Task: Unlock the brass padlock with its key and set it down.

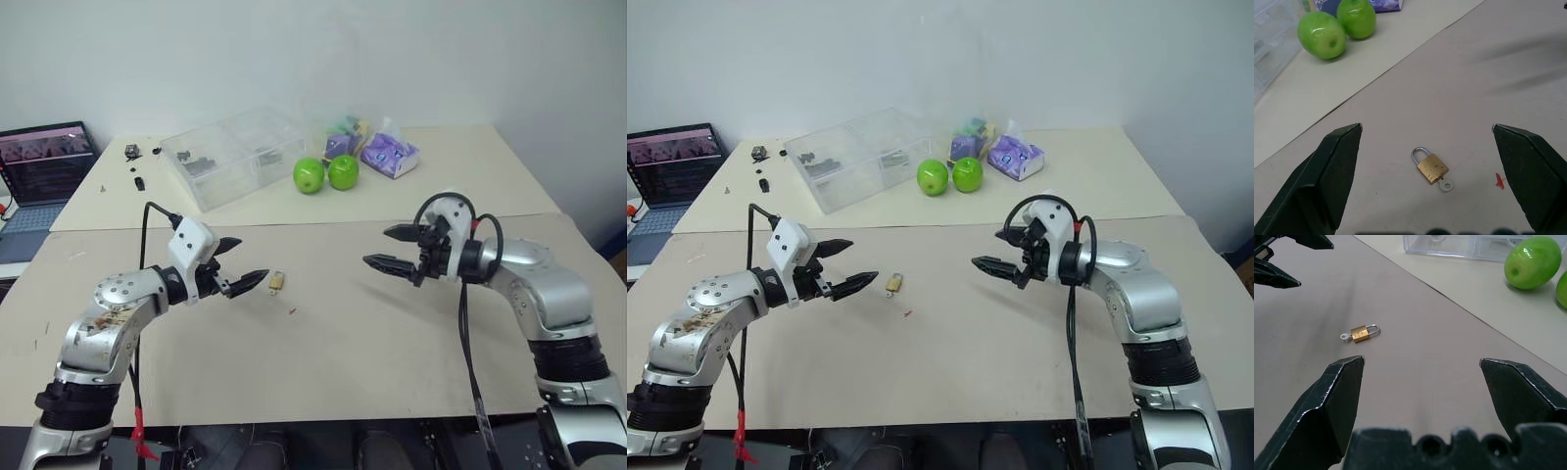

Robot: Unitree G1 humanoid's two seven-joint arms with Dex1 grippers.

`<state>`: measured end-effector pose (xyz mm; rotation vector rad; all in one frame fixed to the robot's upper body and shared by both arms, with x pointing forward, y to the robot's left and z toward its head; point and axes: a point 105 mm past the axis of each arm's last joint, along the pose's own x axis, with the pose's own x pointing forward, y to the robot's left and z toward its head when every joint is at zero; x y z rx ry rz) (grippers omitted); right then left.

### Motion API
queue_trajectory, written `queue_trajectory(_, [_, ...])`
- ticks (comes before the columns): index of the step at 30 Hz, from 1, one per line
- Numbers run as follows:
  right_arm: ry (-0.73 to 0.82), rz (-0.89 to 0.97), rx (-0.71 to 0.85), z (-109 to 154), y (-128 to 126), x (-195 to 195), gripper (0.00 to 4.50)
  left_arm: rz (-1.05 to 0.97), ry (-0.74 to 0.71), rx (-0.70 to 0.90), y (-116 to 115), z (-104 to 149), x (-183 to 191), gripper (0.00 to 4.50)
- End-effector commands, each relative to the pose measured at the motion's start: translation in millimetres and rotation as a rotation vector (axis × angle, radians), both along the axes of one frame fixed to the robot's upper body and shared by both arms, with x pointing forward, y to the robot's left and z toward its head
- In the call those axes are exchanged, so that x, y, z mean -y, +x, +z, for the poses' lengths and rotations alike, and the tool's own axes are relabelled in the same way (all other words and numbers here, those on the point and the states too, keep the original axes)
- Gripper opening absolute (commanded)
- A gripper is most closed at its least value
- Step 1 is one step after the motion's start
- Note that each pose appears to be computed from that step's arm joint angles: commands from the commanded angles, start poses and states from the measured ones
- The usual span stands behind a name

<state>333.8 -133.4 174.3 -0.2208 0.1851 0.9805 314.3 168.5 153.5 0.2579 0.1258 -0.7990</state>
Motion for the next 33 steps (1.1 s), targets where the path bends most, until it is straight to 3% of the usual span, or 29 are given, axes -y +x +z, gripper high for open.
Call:
queue_trajectory(1, [-0.003, 0.039, 0.028, 5.4, -3.5, -7.9, 4.49, 0.008, 0.026, 0.047, 1.4, 11.5, -11.2, 4.50])
queue_trajectory(4, [-0.033, 0.070, 0.018, -3.7, 2.6, -23.4, 4.49, 0.247, -0.050, 0.067, 18.0, 20.1, -60.8, 4.50])
queue_trajectory(10, [-0.036, 0.178, 0.000, -8.4, -1.0, -55.0, 4.49, 0.547, -0.073, 0.072, 25.5, 14.7, -115.1, 4.50])
queue_trajectory(13, [-0.044, 0.235, -0.007, -12.3, -4.4, -71.6, 4.49, 0.567, -0.081, 0.079, 20.9, 13.9, -120.9, 4.50])
queue_trajectory(21, [-0.064, 0.252, 0.009, -14.5, -0.5, -80.8, 4.49, 0.304, -0.067, 0.023, 3.2, -1.9, -64.4, 4.50])
queue_trajectory(29, [-0.105, 0.102, 0.049, -10.9, 12.1, -46.8, 4.49, 0.221, -0.161, -0.098, 10.5, -34.4, -5.5, 4.50])
queue_trajectory(33, [-0.119, 0.018, 0.069, -8.4, 14.9, -27.2, 4.49, 0.311, -0.172, -0.160, 17.6, -57.5, 8.4, 4.50])
